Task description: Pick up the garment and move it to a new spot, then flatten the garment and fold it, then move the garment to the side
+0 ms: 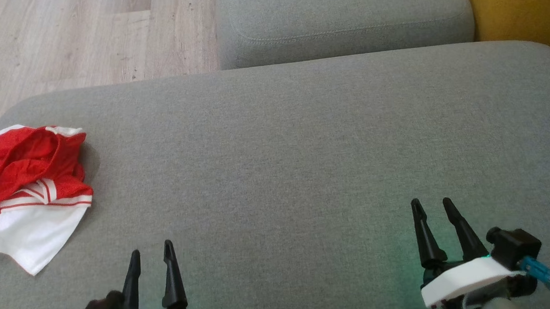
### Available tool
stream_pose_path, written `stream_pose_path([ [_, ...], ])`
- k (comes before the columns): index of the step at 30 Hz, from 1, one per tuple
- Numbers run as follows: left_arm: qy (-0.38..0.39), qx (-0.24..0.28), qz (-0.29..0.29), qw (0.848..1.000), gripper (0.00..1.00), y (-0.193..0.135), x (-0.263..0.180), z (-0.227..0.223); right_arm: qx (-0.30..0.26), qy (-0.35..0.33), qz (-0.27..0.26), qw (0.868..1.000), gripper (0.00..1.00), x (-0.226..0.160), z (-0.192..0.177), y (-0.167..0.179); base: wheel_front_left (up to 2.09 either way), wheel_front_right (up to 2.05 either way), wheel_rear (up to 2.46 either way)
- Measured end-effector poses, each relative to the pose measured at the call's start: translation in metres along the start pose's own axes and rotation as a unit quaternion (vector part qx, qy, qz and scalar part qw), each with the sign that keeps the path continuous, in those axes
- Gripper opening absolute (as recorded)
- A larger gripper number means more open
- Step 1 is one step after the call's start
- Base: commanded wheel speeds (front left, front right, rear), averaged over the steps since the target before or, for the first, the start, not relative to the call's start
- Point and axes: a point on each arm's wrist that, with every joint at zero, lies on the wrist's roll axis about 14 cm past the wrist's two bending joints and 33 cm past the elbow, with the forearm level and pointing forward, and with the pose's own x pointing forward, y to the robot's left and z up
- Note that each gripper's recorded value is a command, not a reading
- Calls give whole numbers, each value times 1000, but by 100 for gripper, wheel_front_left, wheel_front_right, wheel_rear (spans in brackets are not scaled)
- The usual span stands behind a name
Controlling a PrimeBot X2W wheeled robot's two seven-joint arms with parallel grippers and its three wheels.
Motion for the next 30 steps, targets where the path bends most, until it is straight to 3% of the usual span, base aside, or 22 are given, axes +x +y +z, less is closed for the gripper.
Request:
stream_pose_path([
  [20, -9, 101, 4, 995, 100, 4, -7, -7, -116, 15, 41, 992, 100, -3, -17, 15, 0, 0, 0],
  [30, 4, 102, 8, 995, 100, 7, -9, -15, -120, 19, 41, 992, 100, -4, -19, 15, 0, 0, 0],
])
